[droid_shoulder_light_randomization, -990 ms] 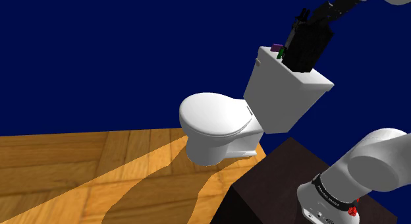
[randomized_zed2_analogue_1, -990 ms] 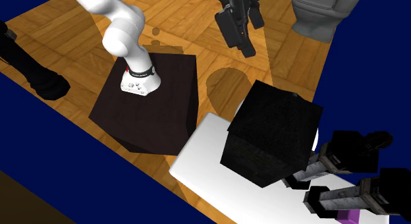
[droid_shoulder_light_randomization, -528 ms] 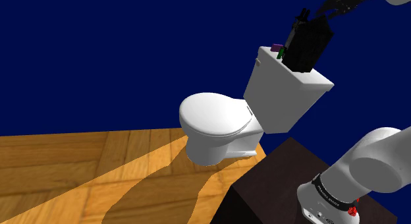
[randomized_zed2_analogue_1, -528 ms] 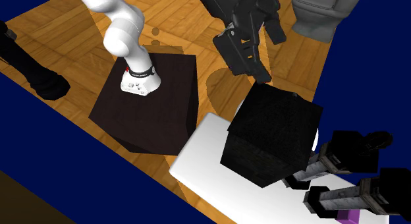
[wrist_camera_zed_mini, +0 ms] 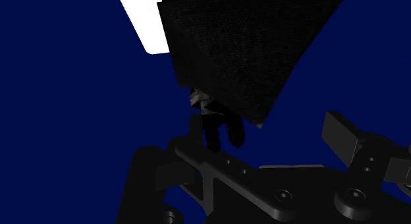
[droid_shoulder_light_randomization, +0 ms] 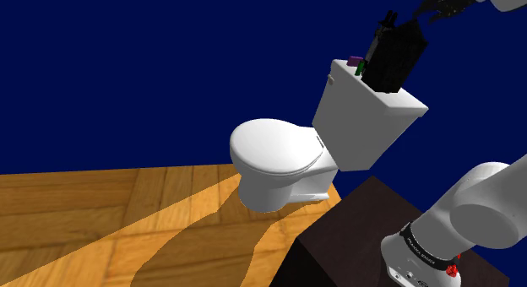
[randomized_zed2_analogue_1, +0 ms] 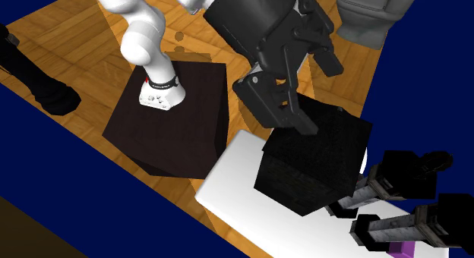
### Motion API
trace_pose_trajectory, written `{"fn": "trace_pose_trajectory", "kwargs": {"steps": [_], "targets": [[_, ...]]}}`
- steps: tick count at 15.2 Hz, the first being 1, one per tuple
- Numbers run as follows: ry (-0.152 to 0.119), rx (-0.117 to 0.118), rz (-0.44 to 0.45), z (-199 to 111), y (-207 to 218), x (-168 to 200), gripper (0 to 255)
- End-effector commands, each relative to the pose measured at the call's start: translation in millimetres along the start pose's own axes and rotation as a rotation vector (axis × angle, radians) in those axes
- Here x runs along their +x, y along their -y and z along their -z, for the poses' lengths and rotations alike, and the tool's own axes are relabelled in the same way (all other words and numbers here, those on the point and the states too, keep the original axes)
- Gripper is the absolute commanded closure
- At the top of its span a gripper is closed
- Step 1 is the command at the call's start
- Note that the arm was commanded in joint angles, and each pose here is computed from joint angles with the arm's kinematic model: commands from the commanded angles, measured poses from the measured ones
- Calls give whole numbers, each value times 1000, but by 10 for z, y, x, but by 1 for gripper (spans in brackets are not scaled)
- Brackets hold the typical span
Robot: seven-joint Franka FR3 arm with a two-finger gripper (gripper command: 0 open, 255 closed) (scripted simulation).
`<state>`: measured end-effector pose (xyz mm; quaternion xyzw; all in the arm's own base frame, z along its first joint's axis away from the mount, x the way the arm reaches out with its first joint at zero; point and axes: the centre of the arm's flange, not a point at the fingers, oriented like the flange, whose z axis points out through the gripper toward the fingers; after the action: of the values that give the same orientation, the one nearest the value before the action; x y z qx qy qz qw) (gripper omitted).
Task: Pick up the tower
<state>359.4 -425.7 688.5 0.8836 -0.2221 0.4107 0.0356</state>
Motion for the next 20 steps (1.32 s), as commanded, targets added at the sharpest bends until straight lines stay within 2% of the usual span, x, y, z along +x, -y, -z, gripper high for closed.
{"fn": "trace_pose_trajectory", "kwargs": {"steps": [1,6,7,16,20], "targets": [[-2,0,-1,-70,-21,-72,0],[-2,0,-1,-194,-44,-212,0],[-2,0,-1,-200,-51,-210,255],[-2,0,-1,-194,-44,-212,255],[-2,0,-1,-55,-19,-55,255]]}}
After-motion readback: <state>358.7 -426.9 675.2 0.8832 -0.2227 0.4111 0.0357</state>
